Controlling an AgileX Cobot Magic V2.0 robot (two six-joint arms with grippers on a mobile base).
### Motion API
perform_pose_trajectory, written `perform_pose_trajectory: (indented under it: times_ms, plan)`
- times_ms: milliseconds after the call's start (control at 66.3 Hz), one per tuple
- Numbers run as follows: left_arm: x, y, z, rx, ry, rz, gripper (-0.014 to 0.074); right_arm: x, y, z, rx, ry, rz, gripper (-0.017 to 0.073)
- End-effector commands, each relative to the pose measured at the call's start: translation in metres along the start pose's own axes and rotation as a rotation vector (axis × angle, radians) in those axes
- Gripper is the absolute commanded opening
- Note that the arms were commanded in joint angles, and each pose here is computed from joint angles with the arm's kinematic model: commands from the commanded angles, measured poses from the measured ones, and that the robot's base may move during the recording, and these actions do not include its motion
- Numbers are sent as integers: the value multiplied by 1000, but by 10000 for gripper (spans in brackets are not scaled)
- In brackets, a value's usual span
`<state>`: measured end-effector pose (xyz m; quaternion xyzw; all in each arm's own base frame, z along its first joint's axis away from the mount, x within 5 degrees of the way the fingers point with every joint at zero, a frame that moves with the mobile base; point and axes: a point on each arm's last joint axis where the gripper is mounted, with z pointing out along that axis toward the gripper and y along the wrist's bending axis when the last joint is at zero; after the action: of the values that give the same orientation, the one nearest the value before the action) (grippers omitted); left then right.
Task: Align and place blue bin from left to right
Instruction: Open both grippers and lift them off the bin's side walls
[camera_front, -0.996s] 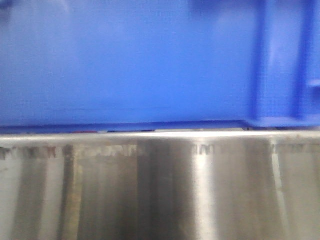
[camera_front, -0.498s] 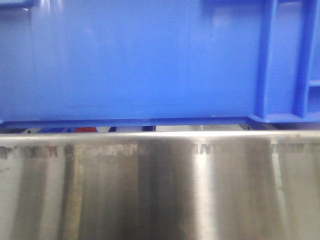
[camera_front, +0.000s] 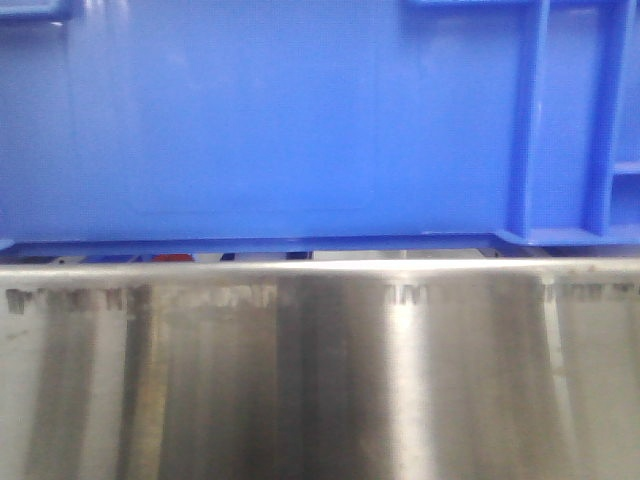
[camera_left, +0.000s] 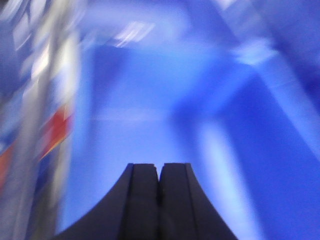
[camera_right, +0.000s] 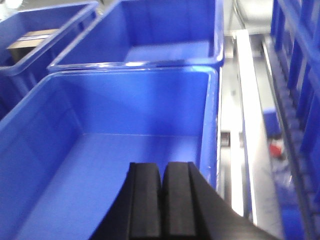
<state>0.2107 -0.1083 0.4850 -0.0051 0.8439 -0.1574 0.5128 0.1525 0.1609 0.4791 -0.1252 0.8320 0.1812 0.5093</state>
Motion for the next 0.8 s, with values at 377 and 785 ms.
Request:
perform_pose_trajectory:
  times_ms: [377, 785]
  plan:
    - [82, 33, -57, 344, -388, 51, -111, 45, -25, -50, -245, -298, -266, -78]
    - [103, 44, -74, 405, -510, 117, -111, 78, -65, -97, -282, -447, -305, -78]
